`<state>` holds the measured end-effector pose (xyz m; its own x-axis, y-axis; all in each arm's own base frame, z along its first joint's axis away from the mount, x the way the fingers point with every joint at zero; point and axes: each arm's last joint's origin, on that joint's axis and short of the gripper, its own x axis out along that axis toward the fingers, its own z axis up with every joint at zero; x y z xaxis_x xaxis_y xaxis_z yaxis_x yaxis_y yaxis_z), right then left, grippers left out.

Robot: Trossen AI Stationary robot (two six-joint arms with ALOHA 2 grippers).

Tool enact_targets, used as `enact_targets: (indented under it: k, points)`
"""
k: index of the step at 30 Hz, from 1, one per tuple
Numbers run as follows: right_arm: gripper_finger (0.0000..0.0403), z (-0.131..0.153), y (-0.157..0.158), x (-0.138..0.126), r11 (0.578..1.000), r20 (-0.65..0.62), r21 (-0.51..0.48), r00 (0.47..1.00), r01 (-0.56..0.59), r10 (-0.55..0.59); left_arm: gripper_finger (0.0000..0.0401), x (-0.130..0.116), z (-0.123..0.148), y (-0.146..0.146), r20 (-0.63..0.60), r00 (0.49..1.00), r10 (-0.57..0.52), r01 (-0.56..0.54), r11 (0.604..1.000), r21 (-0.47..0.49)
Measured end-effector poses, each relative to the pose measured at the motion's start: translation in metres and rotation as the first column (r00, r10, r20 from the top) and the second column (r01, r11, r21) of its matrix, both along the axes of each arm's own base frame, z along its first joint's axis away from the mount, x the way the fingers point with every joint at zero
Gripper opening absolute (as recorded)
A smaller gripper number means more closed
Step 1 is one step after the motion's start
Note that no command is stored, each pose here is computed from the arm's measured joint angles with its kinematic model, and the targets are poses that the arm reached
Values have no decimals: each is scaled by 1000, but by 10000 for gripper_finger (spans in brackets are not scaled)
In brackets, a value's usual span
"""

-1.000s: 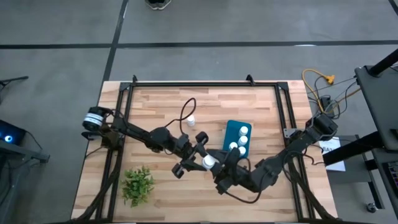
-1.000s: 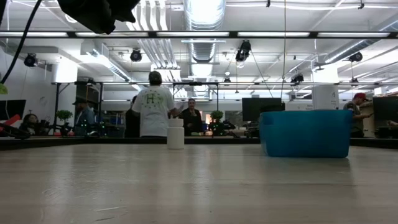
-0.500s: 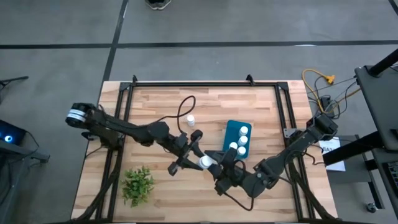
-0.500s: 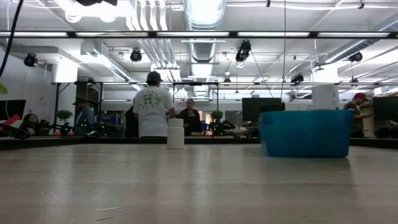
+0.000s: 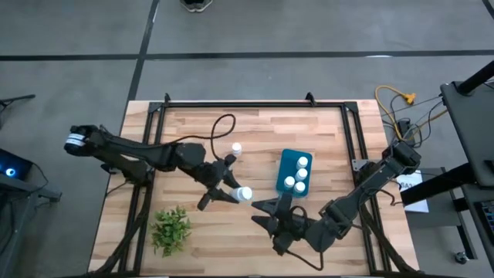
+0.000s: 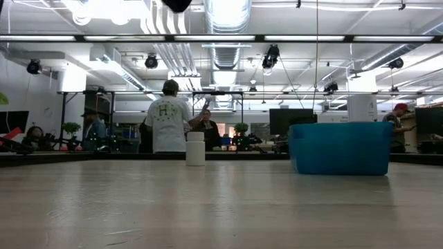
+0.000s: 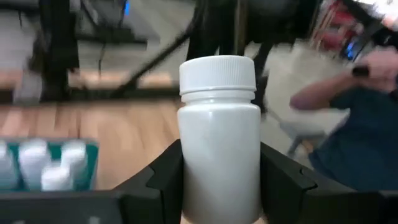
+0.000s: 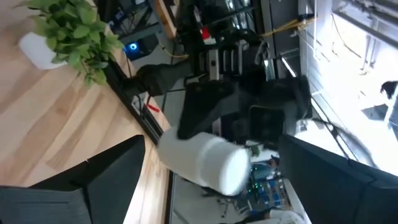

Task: Pick and place pill bottles into a basket
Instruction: Put the white medicine bottle into the blue bin

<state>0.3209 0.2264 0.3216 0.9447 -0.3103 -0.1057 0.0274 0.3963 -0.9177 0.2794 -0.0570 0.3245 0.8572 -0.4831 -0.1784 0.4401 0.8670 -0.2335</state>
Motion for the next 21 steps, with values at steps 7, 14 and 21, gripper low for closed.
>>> enact_targets:
  k: [7,14,21]
  points:
    - [358,-3,0,2,998,-27,19,998,-64,65,142,4,-3,-3,-119,992,-50,50,999,-8]
    - [359,-11,-4,4,995,-86,40,991,-96,99,140,20,-1,-9,-254,960,-122,125,992,-2]
    - [359,-16,-4,3,987,-131,82,980,-138,148,140,40,-3,-18,-358,918,-171,197,980,36]
